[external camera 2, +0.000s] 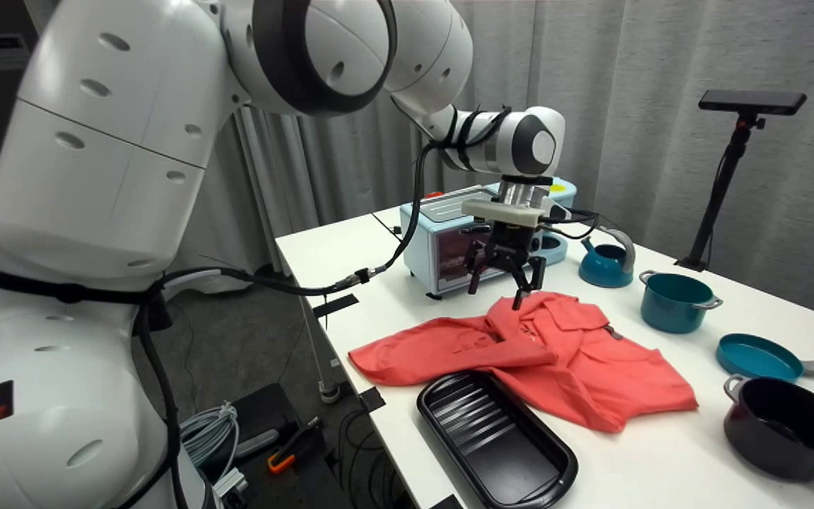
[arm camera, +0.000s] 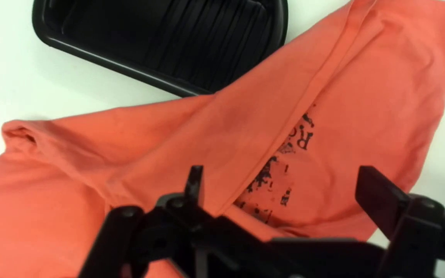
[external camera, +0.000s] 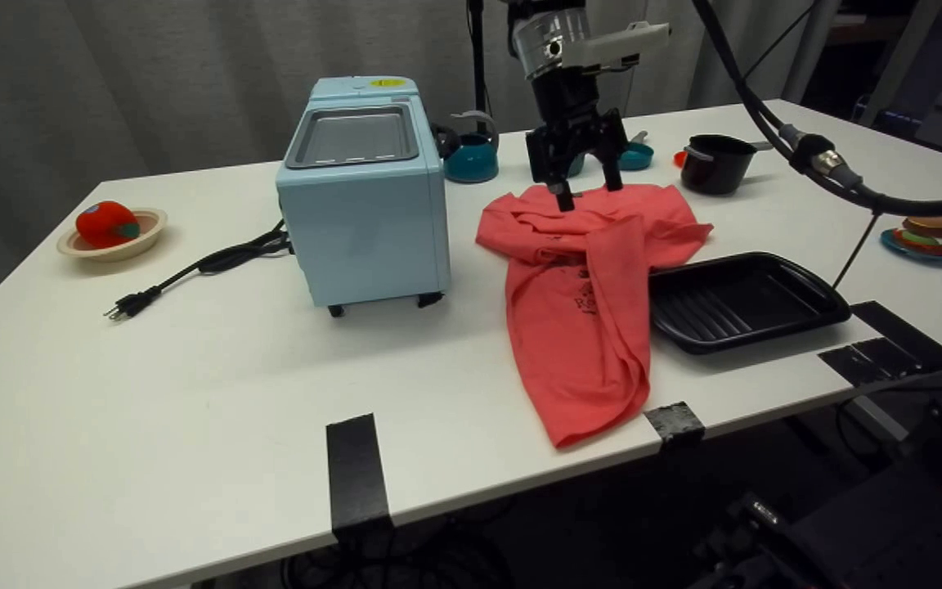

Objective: Unfold the orange shirt

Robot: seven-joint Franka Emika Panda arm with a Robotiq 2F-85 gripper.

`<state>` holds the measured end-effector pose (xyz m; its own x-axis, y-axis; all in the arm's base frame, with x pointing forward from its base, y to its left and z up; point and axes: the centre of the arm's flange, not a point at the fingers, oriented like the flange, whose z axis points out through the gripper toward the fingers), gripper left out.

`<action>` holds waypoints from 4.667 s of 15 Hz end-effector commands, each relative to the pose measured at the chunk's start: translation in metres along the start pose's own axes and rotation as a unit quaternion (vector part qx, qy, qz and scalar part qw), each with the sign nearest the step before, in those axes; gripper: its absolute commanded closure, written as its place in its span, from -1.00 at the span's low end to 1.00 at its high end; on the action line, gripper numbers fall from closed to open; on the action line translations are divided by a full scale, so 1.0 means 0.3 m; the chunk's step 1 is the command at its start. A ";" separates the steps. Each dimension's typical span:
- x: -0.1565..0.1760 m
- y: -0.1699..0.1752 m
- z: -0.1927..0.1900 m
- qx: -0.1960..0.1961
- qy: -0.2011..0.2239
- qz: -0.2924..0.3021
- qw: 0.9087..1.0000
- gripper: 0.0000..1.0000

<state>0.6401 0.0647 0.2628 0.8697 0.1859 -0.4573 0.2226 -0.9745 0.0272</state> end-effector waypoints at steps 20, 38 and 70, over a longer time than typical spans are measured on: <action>0.242 0.095 0.238 -0.088 -0.071 0.108 0.988 -1.00; 0.259 0.109 0.270 -0.105 -0.046 0.123 0.986 -1.00; -0.151 0.087 0.163 -0.081 -0.072 0.092 0.990 0.97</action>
<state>0.6311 0.0264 0.2291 0.8506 -0.0527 -0.5231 0.1098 -0.9552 0.2748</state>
